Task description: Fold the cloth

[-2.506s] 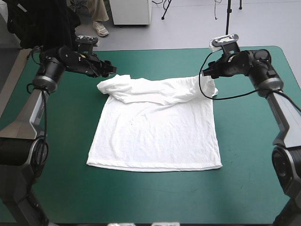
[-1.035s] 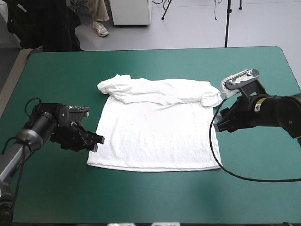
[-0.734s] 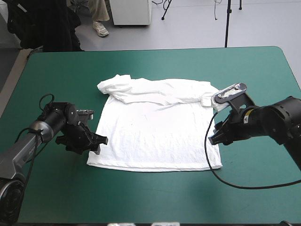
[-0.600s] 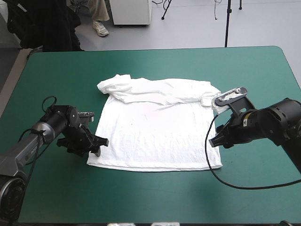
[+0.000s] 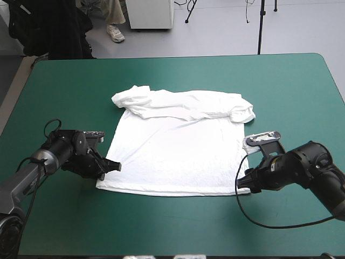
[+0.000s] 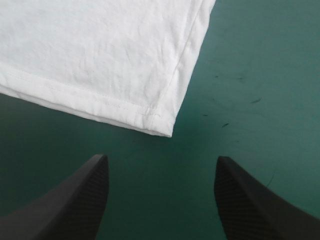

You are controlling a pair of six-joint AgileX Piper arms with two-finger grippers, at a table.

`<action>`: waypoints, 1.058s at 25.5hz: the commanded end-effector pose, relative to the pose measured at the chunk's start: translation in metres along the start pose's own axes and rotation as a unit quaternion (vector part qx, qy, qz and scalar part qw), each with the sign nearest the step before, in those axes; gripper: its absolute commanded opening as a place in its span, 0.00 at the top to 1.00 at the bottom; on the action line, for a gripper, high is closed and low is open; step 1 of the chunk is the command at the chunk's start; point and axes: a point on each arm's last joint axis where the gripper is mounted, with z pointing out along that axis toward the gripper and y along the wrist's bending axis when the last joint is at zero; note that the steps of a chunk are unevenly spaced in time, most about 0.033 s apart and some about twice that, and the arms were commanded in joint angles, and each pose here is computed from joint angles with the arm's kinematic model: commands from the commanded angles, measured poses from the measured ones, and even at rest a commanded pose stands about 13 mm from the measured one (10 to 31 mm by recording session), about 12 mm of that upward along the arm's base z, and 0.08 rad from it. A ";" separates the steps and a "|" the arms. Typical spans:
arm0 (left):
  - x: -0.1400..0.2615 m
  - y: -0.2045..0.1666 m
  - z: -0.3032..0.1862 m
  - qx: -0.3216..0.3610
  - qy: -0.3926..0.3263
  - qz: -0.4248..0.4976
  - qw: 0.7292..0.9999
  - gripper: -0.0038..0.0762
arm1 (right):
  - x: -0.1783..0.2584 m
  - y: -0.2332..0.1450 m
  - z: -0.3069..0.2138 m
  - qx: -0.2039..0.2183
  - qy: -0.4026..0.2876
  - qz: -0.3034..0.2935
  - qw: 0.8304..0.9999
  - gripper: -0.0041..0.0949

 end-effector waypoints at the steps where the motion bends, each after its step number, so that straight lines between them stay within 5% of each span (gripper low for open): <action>1: 0.001 -0.008 0.008 0.033 -0.003 -0.021 0.999 0.96 | 0.000 0.001 0.015 -0.008 -0.026 0.019 0.999 0.37; 17: 0.001 -0.012 0.007 0.054 -0.001 -0.033 0.998 0.96 | -0.018 0.003 0.100 0.011 0.075 0.034 0.997 0.40; 27: -0.001 -0.014 0.006 0.063 -0.009 -0.039 0.997 0.96 | 0.005 0.011 0.117 -0.052 0.098 0.054 0.992 0.98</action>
